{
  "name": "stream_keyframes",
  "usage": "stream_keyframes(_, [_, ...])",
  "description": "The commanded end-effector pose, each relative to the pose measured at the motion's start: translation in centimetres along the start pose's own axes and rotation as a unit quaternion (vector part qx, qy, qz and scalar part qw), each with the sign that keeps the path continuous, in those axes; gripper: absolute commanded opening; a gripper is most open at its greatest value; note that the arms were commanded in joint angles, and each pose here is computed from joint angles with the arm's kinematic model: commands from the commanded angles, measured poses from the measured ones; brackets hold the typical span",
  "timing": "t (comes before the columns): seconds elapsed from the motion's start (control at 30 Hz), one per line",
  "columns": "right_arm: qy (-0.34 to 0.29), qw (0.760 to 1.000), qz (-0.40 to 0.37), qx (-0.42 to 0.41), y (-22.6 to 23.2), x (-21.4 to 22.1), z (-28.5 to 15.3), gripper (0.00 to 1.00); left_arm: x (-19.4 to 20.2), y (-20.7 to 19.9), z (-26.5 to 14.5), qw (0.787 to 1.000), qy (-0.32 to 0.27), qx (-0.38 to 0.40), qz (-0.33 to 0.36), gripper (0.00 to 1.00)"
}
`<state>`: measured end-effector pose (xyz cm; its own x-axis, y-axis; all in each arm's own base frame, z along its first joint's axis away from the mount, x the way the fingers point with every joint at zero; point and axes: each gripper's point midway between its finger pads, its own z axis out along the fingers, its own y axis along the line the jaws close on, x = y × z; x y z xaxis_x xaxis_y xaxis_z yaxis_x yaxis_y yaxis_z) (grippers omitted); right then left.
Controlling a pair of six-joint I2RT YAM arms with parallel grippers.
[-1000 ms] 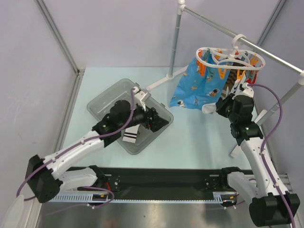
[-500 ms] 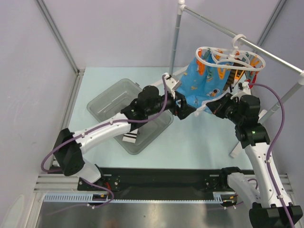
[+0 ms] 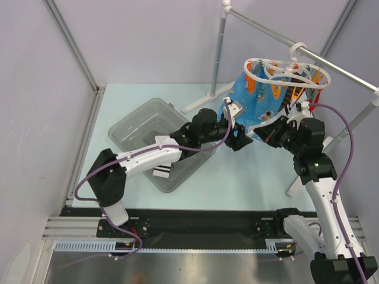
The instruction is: Remove the socks clipped to the hanger
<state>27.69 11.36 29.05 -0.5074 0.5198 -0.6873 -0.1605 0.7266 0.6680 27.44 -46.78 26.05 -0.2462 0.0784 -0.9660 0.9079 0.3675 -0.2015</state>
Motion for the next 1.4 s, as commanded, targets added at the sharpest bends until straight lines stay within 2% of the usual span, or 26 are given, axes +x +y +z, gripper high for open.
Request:
stream_keyframes(0.0, [-0.028, 0.999, -0.012, -0.032, 2.2, -1.8, -0.9, 0.00, -3.2, -1.2, 0.6, 0.999, -0.029, 0.024, 0.029, 0.48])
stream_keyframes(0.03, [-0.028, 0.999, -0.014, -0.032, 2.3, -2.0, -0.9, 0.00, -3.4, -1.3, 0.6, 0.999, -0.031, 0.022, 0.026, 0.34])
stream_keyframes(0.07, [-0.024, 0.999, -0.016, -0.027, 2.1, -1.8, -0.9, 0.04, -3.5, -1.3, 0.6, 0.999, -0.032, 0.021, 0.025, 0.26])
stream_keyframes(0.1, [-0.023, 0.999, -0.015, -0.020, 1.8, -1.9, -0.8, 0.24, -3.6, -1.4, 0.4, 0.999, -0.032, 0.021, 0.024, 0.12])
stream_keyframes(0.13, [-0.035, 0.999, -0.019, -0.005, 1.8, -2.8, -1.0, 0.33, -3.8, -1.4, 0.3, 0.999, -0.032, 0.018, 0.023, 0.06])
stream_keyframes(0.17, [-0.019, 0.999, -0.021, 0.023, 0.7, -2.3, -0.9, 0.37, -3.9, -1.1, 0.2, 0.999, -0.032, 0.007, 0.021, 0.00])
stream_keyframes(0.23, [-0.018, 0.997, -0.028, 0.076, -0.7, -2.7, -1.5, 0.51, -4.5, -1.1, -0.4, 0.999, -0.037, -0.001, 0.022, 0.00])
stream_keyframes(0.33, [-0.031, 0.989, -0.052, 0.134, -1.3, -5.0, -2.7, 0.61, -4.9, -1.3, -1.3, 0.999, -0.043, -0.006, 0.022, 0.00])
stream_keyframes(0.37, [-0.058, 0.987, -0.063, 0.135, 0.1, -7.2, -3.7, 0.62, -4.7, -1.3, -1.5, 0.999, -0.041, -0.007, 0.020, 0.00])
stream_keyframes(0.43, [-0.064, 0.977, -0.064, 0.191, -1.4, -8.7, -4.1, 0.64, -5.0, -1.6, -2.0, 0.999, -0.043, -0.005, 0.019, 0.00])
stream_keyframes(0.47, [-0.088, 0.976, -0.069, 0.186, 0.1, -10.7, -5.0, 0.65, -5.1, -1.7, -2.2, 0.999, -0.043, -0.004, 0.017, 0.00])
stream_keyframes(0.53, [-0.103, 0.966, -0.060, 0.231, -1.2, -12.7, -5.2, 0.65, -5.2, -2.0, -2.5, 0.999, -0.042, -0.001, 0.017, 0.00])
stream_keyframes(0.73, [-0.163, 0.953, -0.058, 0.249, -0.8, -17.4, -5.7, 0.64, -5.0, -2.3, -3.4, 0.999, -0.036, -0.004, 0.015, 0.00])
stream_keyframes(1.0, [-0.145, 0.949, -0.067, 0.272, -2.8, -17.9, -3.1, 0.64, -4.9, -2.7, -3.9, 0.999, -0.033, 0.000, 0.004, 0.00])
stream_keyframes(1.37, [-0.169, 0.944, -0.106, 0.263, -3.1, -19.2, -1.8, 0.63, -5.0, -3.1, -3.9, 0.999, -0.036, 0.000, 0.004, 0.00])
